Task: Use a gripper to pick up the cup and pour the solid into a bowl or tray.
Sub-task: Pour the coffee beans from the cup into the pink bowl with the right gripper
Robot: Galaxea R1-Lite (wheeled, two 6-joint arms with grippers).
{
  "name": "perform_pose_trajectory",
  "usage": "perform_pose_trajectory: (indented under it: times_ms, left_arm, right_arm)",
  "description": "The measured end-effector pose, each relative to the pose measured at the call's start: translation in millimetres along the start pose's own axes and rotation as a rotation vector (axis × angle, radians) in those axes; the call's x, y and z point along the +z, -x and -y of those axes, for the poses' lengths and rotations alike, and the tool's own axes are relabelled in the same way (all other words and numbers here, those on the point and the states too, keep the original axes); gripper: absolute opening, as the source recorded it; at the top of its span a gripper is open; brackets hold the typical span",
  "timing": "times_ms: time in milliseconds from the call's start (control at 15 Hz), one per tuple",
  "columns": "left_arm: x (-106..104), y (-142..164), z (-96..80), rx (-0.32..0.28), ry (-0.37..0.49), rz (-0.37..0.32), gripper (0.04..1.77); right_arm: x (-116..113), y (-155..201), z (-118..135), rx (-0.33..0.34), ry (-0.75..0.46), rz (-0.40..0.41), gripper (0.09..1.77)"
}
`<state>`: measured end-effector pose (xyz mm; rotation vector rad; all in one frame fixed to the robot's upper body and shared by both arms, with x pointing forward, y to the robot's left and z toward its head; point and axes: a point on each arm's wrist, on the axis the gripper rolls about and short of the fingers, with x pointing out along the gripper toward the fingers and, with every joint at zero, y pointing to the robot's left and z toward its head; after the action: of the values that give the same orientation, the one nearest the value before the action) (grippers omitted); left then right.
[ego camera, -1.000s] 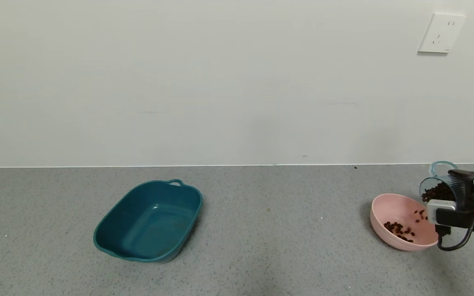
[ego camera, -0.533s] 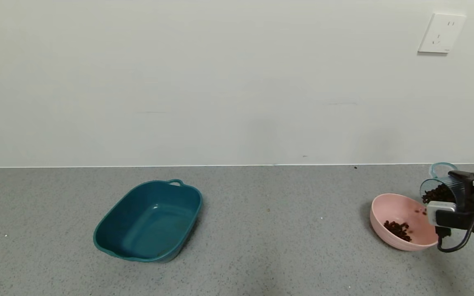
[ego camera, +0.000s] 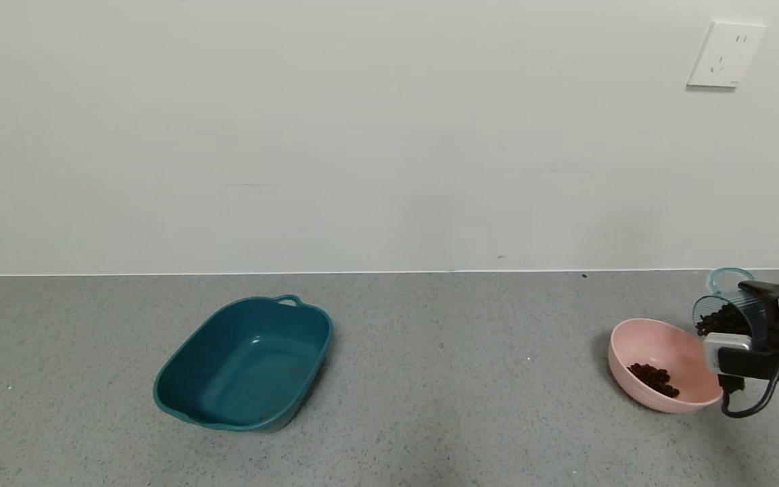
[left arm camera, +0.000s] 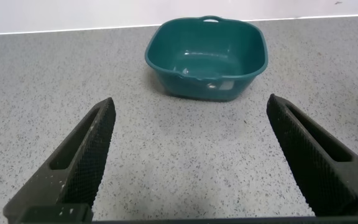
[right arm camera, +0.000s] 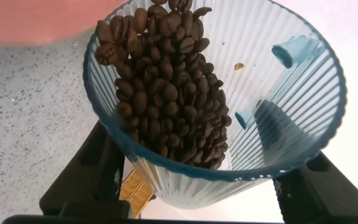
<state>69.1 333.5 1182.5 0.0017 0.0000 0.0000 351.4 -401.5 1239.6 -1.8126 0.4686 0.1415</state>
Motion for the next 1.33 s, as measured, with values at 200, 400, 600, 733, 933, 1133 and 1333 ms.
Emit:
perform_pose_trajectory:
  times_ms: [200,400,600,733,933,1133,1333]
  left_arm:
    - [0.0,0.0,0.0,0.0,0.0,0.0,1.75]
    - [0.0,0.0,0.0,0.0,0.0,0.0,1.75]
    - [0.0,0.0,0.0,0.0,0.0,0.0,1.75]
    - [0.0,0.0,0.0,0.0,0.0,0.0,1.75]
    - [0.0,0.0,0.0,0.0,0.0,0.0,1.75]
    - [0.0,0.0,0.0,0.0,0.0,0.0,1.75]
    - [0.0,0.0,0.0,0.0,0.0,0.0,1.75]
  right_arm:
    - [-1.1,0.3,0.3,-0.001,0.011,-0.004,1.35]
    - [-2.2,1.0,0.9,-0.004,0.02,-0.011,1.35]
    - [0.4,1.5,2.2,-0.015,0.027,-0.036,1.35]
    - [5.6,2.2,1.0,-0.008,0.034,-0.034,1.35]
    - [11.6,3.6,0.9,-0.018,0.046,-0.04,1.35]
    - [12.3,3.2,1.1,-0.028,0.047,-0.039,1.35]
    - [10.6,2.9,-0.4,-0.022,0.033,-0.035,1.35]
